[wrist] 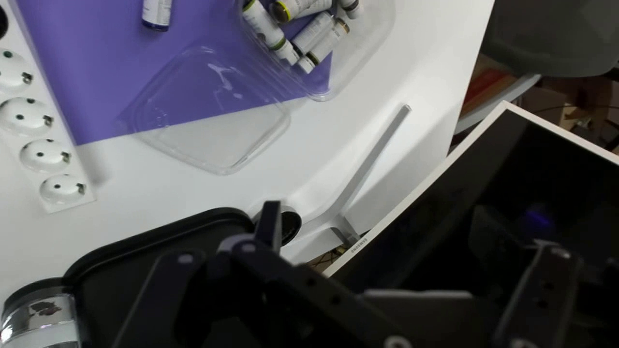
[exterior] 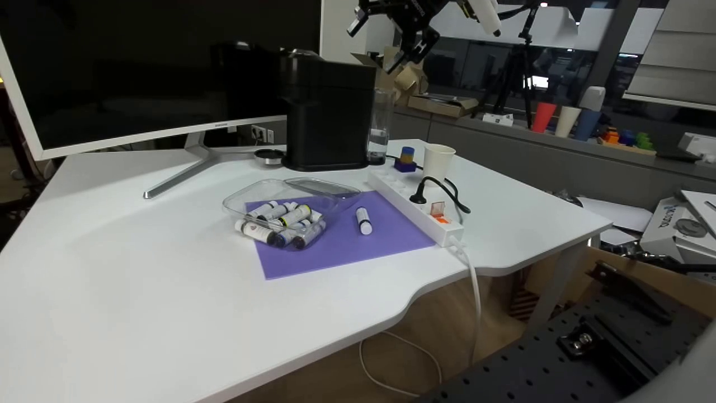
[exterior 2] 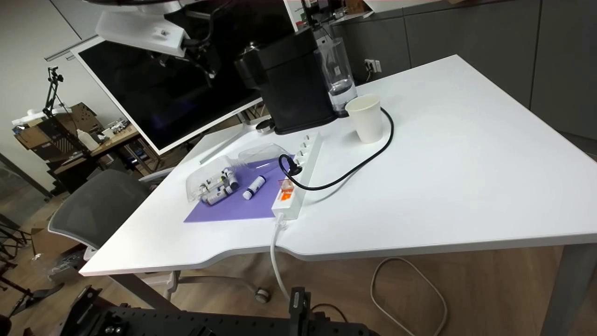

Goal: Close the pack with bottles

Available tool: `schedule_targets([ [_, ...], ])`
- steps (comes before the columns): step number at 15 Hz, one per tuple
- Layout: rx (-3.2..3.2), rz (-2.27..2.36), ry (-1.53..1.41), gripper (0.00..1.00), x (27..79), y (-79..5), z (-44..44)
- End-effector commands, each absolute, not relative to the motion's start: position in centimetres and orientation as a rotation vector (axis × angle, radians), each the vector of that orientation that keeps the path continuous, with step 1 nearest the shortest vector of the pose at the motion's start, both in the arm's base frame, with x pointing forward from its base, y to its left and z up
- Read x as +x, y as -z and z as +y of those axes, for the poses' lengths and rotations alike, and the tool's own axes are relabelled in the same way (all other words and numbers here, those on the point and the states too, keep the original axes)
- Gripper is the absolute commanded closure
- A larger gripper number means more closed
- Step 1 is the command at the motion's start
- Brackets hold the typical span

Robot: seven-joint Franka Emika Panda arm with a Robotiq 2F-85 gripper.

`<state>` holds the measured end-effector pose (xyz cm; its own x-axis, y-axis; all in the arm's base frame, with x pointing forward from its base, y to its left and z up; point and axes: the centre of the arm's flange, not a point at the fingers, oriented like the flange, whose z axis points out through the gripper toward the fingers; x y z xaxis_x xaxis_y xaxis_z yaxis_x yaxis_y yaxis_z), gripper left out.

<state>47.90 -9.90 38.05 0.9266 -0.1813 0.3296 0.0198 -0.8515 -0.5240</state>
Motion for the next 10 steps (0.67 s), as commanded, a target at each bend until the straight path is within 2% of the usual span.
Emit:
schedule_targets([
  [1, -2.557, 0.121, 0.498, 0.00, 47.9, -37.7, -10.0],
  [4, -2.589, 0.124, 0.526, 0.00, 48.2, -37.7, -9.0],
  [10, -2.496, 0.439, 0.461, 0.00, 50.4, -30.7, -9.3],
])
